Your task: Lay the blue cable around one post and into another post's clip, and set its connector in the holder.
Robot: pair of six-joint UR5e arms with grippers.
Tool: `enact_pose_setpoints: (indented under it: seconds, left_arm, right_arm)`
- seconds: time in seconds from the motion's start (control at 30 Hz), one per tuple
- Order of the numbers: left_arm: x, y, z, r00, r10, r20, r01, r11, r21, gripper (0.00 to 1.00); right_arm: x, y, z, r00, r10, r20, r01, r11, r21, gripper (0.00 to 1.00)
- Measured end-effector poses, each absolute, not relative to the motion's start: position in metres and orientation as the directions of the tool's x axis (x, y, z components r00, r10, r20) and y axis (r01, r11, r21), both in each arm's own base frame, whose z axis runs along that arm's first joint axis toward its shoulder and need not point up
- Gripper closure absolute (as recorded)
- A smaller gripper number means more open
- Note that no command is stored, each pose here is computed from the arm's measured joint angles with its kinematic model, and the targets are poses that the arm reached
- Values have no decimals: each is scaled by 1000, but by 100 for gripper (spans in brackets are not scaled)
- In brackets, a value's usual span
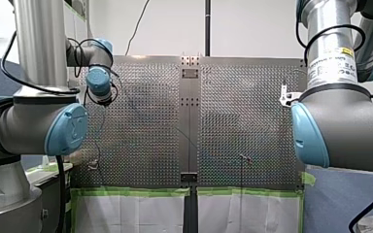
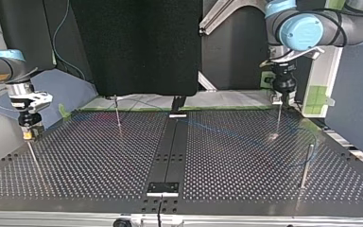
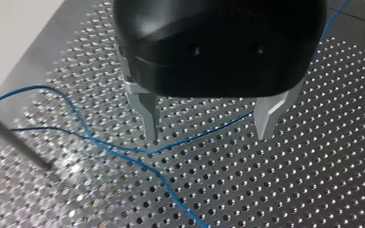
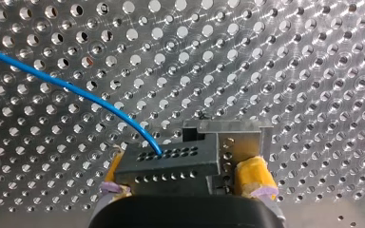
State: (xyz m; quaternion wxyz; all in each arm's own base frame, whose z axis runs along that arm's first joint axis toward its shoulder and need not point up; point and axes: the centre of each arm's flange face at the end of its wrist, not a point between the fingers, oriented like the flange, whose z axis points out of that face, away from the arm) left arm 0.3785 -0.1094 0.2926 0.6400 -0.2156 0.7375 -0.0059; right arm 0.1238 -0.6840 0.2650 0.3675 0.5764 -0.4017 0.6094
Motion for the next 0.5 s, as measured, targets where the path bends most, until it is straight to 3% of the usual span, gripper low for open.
enact_pose_setpoints:
  seconds: [0.07,0.1,0.13,0.17,0.2,0.23,0.27,0.4,0.47,0.5]
  left_arm:
    - [380,-114,287,-89,-319,-944,-309,909,-278,25]
    - [381,-117,285,-90,-317,-944,-308,910,-276,25]
    - [382,-119,283,-92,-314,-945,-306,912,-273,47]
    - [383,-123,279,-94,-309,-946,-301,915,-269,63]
    - [383,-125,277,-97,-304,-948,-296,918,-265,63]
    - [384,-128,275,-101,-299,-949,-290,921,-259,81]
    - [385,-132,271,-106,-290,-951,-281,926,-252,89]
    - [387,-146,259,-122,-272,-955,-250,939,-235,91]
    - [385,-153,250,-135,-266,-954,-234,945,-230,72]
    - [384,-156,245,-142,-265,-954,-226,947,-229,72]
  right_arm:
    - [124,-684,265,-66,-15,998,-911,-407,-66,7]
    - [124,-684,265,-66,-15,998,-911,-407,-66,7]
    - [124,-684,265,-65,-14,998,-911,-407,-66,10]
    - [124,-684,265,-66,-15,998,-911,-407,-66,15]
    - [124,-684,265,-65,-15,998,-911,-407,-66,15]
    - [124,-684,265,-66,-15,998,-911,-407,-66,17]
    - [124,-684,265,-66,-15,998,-911,-407,-66,17]
    - [124,-684,265,-65,-15,998,-911,-407,-66,17]
    - [124,-684,265,-66,-15,998,-911,-407,-66,17]
    - [124,-684,265,-66,-15,998,-911,-407,-66,17]
